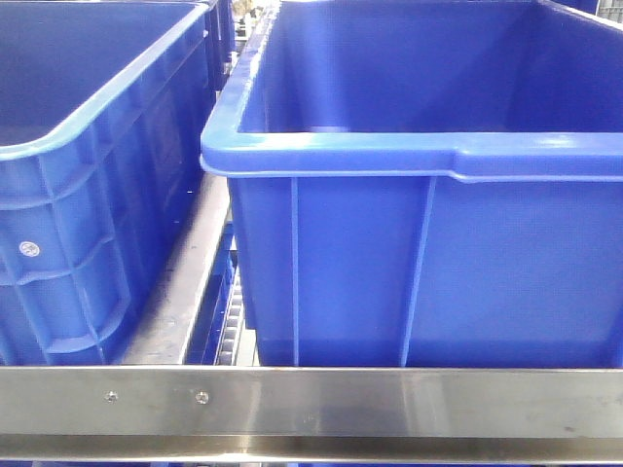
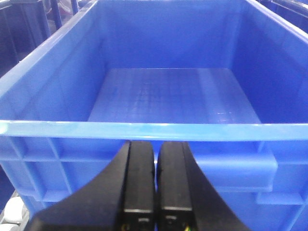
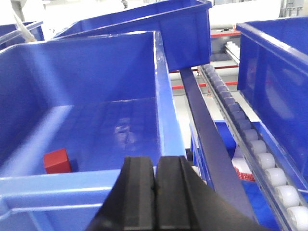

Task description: Pick red cube and place on left shelf

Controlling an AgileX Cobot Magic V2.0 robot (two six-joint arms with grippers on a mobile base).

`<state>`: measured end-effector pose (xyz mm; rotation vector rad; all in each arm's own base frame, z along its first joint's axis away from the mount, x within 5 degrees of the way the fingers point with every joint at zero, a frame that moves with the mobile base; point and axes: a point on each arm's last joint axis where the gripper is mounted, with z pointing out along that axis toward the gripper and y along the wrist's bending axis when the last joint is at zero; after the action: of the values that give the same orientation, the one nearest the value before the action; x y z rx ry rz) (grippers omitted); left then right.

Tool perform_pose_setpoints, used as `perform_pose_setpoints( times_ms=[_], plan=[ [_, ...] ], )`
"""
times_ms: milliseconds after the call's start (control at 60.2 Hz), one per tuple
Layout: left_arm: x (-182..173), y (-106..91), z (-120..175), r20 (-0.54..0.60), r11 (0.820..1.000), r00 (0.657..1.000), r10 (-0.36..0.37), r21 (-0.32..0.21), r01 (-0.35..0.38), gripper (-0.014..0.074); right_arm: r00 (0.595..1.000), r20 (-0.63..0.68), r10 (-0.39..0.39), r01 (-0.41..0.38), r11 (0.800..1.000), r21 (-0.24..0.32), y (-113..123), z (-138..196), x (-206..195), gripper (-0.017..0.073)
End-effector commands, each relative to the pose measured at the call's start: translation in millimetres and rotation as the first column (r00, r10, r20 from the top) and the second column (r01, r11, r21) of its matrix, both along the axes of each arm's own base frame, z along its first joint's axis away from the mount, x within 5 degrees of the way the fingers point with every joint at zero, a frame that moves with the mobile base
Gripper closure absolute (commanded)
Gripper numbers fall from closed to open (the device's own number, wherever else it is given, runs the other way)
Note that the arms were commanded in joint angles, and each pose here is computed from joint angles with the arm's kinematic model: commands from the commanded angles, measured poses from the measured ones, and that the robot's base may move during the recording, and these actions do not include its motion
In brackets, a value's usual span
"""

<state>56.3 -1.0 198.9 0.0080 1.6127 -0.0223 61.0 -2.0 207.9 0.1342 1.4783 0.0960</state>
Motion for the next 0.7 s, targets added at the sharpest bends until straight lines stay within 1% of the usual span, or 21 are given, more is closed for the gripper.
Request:
perform_pose_setpoints(
  times_ms=[0,282,315,448,564,680],
  plan=[
    [-0.3,-0.2,1.0,0.080,1.000,0.997,-0.002,-0.009,0.003,0.0492,0.995,0.103,-0.010,0.011,1.000,-0.009,-0.6,12.8,-2.4,0.0504],
    [-0.3,-0.2,1.0,0.080,1.000,0.997,-0.002,-0.009,0.003,0.0492,0.997,0.080,-0.012,0.013,1.000,-0.009,-0.4,8.3,-7.8,0.0504],
    [-0.3,-0.2,1.0,0.080,1.000,0.997,-0.002,-0.009,0.003,0.0492,0.997,0.080,-0.013,0.014,1.000,-0.014,-0.4,8.3,-7.8,0.0504],
    [-0.3,-0.2,1.0,0.080,1.000,0.997,-0.002,-0.009,0.003,0.0492,0.997,0.078,-0.021,0.026,0.997,-0.067,-0.6,8.3,-7.9,0.0504],
    [-0.3,-0.2,1.0,0.080,1.000,0.997,-0.002,-0.009,0.003,0.0492,0.996,0.079,-0.046,0.051,0.996,-0.068,-1.9,8.4,-7.9,0.0504],
    [-0.3,-0.2,1.0,0.080,1.000,0.997,-0.002,-0.009,0.003,0.0492,0.995,0.079,-0.052,0.057,0.996,-0.068,-2.2,8.4,-8.0,0.0504]
  ],
)
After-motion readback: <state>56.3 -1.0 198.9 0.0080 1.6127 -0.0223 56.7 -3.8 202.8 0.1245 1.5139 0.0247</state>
